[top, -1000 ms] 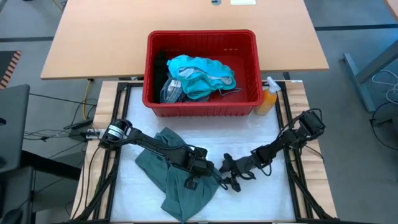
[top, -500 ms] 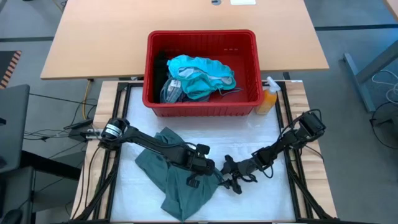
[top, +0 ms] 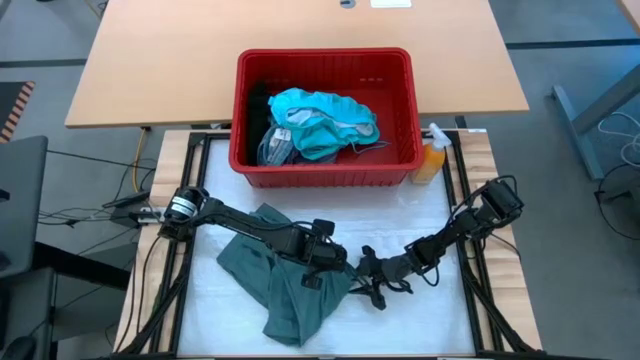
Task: Fold Laundry from Bin
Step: Fold the light blue pants
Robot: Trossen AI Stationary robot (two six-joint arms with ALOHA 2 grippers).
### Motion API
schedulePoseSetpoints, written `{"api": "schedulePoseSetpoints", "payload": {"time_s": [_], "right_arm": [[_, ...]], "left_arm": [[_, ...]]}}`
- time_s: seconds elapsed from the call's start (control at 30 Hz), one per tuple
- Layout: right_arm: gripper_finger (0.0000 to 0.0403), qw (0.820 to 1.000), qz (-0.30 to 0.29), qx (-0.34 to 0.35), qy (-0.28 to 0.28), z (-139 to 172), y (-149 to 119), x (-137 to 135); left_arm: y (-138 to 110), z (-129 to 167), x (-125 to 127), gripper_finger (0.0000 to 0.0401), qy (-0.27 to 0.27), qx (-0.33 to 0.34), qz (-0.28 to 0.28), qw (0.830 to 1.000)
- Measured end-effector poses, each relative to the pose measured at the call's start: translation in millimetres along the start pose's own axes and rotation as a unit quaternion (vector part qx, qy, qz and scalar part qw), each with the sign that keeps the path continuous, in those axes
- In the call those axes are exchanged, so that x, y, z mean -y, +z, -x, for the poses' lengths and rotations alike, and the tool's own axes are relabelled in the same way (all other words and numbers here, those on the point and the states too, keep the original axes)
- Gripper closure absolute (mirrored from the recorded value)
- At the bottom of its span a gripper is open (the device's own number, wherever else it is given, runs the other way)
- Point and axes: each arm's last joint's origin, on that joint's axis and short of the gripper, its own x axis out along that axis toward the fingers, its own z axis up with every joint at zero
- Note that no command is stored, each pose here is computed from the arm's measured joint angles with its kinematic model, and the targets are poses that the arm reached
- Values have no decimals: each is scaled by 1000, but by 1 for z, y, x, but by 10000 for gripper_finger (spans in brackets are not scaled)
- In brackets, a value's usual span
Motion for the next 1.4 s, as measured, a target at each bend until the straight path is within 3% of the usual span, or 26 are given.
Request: {"api": "schedulePoseSetpoints", "payload": {"time_s": [0.17,0.47,0.63,0.77,0.97,1.03,1.17,1.3,1.4], "right_arm": [[207,1000,8,-8,-20,0,-2,2],[378,999,31,-14,-20,0,-3,4],[376,999,20,-45,8,0,-7,2],[377,996,14,-81,15,1,-11,3],[377,996,14,-84,19,1,-12,3],[375,996,14,-84,19,1,-12,4],[373,996,12,-84,19,0,-11,6],[373,997,22,-77,23,0,-10,5],[370,997,34,-67,29,0,-8,4]], "left_arm": [[0,0,0,401,0,0,-2,1000],[3,-1,-4,401,8,15,6,1000],[-3,-2,-6,397,21,-13,20,999],[-9,4,-2,366,19,-42,4,999],[-22,45,5,304,21,-85,54,995],[-27,64,14,292,28,-86,79,993],[-34,111,48,284,72,-25,142,987],[-38,138,101,283,90,84,223,967],[-37,138,148,283,56,150,238,958]]}}
